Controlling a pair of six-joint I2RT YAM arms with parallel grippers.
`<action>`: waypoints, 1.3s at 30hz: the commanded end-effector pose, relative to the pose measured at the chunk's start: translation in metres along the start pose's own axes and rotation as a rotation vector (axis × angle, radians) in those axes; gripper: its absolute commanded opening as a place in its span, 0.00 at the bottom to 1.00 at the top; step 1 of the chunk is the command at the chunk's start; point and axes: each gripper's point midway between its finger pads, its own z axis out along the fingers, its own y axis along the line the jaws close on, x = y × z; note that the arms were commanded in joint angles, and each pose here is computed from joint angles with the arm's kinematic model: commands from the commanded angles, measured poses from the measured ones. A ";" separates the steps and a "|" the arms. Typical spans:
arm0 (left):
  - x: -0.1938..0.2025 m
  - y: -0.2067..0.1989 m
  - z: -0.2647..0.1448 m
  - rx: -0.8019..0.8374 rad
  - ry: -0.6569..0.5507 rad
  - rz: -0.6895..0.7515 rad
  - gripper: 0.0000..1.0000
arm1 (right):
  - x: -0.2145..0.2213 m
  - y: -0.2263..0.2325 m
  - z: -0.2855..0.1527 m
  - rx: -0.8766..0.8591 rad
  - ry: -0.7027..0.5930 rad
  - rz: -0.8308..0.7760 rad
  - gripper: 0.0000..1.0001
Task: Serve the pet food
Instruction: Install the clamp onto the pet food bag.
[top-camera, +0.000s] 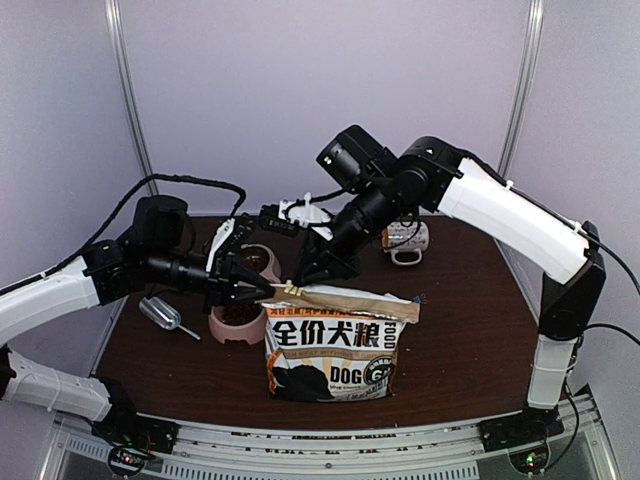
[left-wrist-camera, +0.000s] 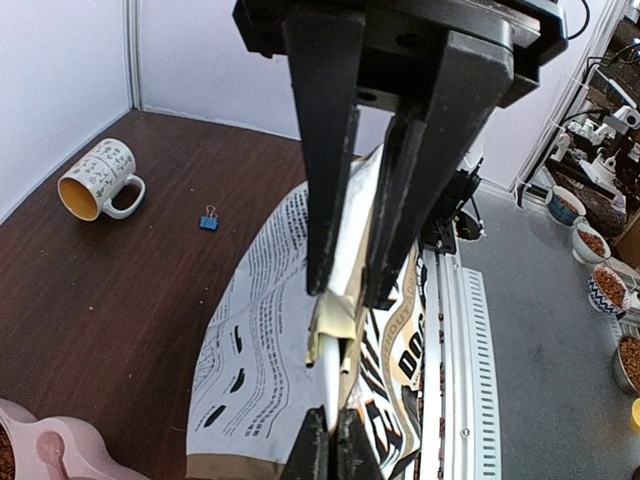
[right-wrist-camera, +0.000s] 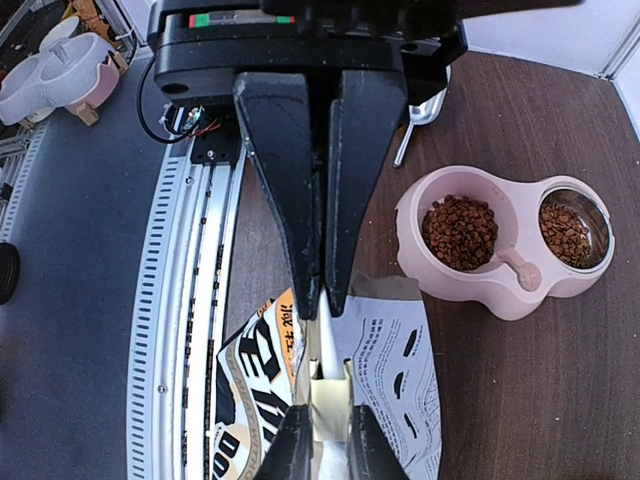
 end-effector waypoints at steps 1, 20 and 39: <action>-0.030 -0.008 -0.010 0.017 -0.068 0.083 0.00 | 0.063 -0.007 0.007 0.035 0.269 0.063 0.00; -0.037 -0.013 -0.006 0.073 -0.119 0.081 0.00 | 0.039 0.001 0.045 -0.069 0.191 0.039 0.00; -0.060 -0.021 -0.011 0.113 -0.251 0.095 0.00 | 0.022 0.007 0.063 -0.150 0.085 0.085 0.08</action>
